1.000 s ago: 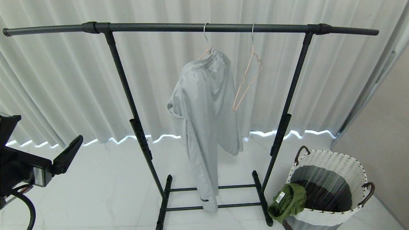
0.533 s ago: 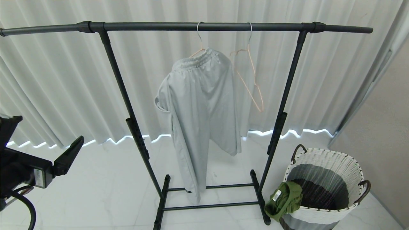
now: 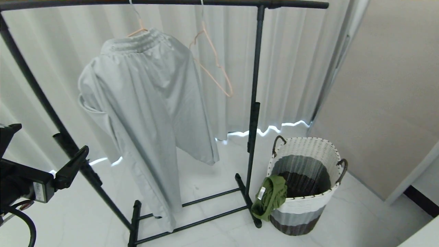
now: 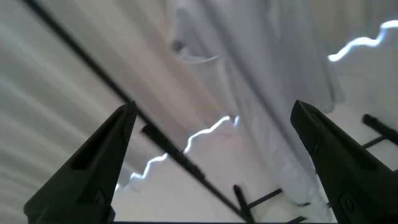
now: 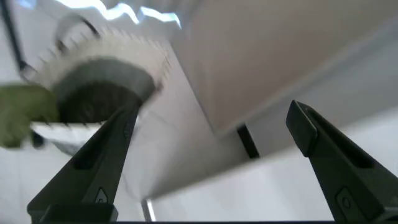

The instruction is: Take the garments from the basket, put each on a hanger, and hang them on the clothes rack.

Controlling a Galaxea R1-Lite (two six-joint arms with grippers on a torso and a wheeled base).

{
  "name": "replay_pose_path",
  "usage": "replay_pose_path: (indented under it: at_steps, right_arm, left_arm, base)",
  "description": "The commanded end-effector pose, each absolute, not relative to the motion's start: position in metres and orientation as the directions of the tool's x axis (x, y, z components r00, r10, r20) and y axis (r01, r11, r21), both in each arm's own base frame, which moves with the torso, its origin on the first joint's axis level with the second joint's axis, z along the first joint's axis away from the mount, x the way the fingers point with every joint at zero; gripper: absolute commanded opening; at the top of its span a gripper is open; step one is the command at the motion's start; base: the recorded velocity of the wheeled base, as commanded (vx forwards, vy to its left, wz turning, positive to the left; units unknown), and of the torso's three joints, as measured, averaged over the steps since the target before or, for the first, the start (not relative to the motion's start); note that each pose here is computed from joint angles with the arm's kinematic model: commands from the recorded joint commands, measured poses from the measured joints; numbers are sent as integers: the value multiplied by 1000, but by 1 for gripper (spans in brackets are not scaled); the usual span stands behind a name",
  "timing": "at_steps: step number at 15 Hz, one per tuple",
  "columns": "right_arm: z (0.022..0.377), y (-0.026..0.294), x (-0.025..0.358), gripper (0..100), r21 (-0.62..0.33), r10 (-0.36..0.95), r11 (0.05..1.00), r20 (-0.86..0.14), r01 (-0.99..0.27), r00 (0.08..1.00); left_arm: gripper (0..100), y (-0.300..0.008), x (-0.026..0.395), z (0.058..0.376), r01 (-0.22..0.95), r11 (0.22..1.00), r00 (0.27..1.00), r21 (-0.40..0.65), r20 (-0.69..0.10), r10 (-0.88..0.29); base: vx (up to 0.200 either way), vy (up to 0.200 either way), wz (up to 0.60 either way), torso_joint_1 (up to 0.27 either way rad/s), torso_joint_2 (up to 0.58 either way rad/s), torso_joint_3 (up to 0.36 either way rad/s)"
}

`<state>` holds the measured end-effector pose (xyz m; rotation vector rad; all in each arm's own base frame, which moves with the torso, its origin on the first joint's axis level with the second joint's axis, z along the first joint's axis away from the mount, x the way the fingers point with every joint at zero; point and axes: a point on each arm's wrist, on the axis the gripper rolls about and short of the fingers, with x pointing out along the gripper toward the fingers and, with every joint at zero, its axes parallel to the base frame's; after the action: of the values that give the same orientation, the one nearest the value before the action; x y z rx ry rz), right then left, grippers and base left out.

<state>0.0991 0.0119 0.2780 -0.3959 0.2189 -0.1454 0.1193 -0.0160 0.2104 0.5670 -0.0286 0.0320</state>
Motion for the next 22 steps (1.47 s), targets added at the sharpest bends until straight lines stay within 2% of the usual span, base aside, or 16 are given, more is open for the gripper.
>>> replay_pose_path:
  at_steps: [1,3,8,19,22]
  right_arm:
    - [275,12,98,100,-403,-182,910,-188,94,965]
    - [265,11,93,100,-467,-181,879,-154,90,971]
    - [258,12,96,100,-492,-158,866,-100,90,982]
    - [258,12,96,100,-488,-145,869,-96,80,985]
    - [259,12,95,100,-485,-145,871,-91,83,985]
  left_arm:
    - [100,-16,119,210,-39,843,999,536,36,23]
    - [100,-17,119,210,-32,842,999,538,36,15]
    - [100,-17,119,210,-29,842,999,539,36,11]
    - [100,-17,119,210,-29,841,999,540,36,11]
    - [100,-18,119,210,-28,842,999,539,35,11]
  base:
    - [0,0,0,-178,476,295]
    - [0,0,0,-107,312,190]
    - [0,0,0,-15,40,26]
    - [0,0,600,1,1,3]
    - [0,0,0,0,0,0]
